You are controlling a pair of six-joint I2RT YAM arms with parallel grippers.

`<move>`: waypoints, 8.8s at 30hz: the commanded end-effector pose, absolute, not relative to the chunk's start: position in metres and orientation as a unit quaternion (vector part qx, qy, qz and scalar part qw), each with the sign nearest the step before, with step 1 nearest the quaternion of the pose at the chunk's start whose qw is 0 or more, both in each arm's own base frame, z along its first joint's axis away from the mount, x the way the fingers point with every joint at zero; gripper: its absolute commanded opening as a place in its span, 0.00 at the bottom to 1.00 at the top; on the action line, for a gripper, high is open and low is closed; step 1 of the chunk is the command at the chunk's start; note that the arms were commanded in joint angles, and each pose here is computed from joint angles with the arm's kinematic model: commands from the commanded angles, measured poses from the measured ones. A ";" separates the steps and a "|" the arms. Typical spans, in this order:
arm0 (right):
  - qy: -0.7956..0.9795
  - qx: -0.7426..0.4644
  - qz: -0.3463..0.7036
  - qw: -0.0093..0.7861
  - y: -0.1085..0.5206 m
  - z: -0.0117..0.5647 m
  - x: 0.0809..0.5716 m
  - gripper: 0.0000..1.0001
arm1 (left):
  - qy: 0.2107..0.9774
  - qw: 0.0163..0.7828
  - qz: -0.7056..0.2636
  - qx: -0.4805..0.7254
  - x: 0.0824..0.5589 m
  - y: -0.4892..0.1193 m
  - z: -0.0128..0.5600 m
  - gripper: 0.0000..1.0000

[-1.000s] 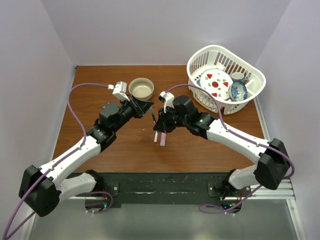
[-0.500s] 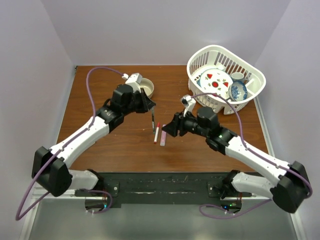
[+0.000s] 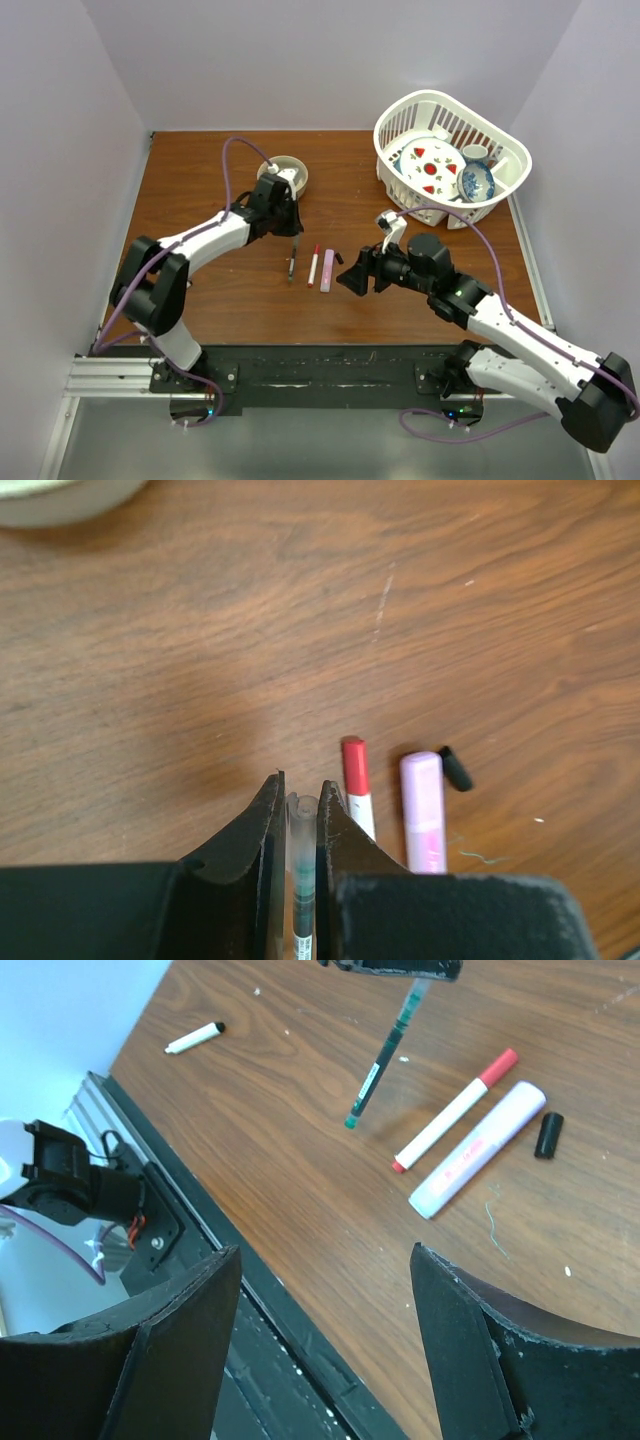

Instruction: Insert the pens into the pen caps

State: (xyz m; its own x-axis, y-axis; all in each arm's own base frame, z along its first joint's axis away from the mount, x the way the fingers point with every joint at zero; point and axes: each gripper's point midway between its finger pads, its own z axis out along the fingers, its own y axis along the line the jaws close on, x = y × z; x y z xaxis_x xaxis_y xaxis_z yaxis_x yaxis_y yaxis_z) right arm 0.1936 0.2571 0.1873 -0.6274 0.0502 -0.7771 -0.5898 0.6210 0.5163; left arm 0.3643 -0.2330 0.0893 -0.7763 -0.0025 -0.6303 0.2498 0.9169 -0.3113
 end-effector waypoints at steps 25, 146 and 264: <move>0.793 -0.157 0.381 0.450 0.242 0.218 0.201 0.72 | 0.919 0.314 0.021 -0.239 0.353 -0.098 0.096 0.59; 0.793 -0.033 0.436 0.424 0.330 0.214 0.278 0.01 | 0.690 0.432 -0.559 0.160 0.254 -0.276 0.214 0.00; 0.923 -0.067 0.091 0.367 0.260 0.053 0.373 0.10 | 0.740 0.527 -0.397 0.130 0.289 -0.172 0.246 0.00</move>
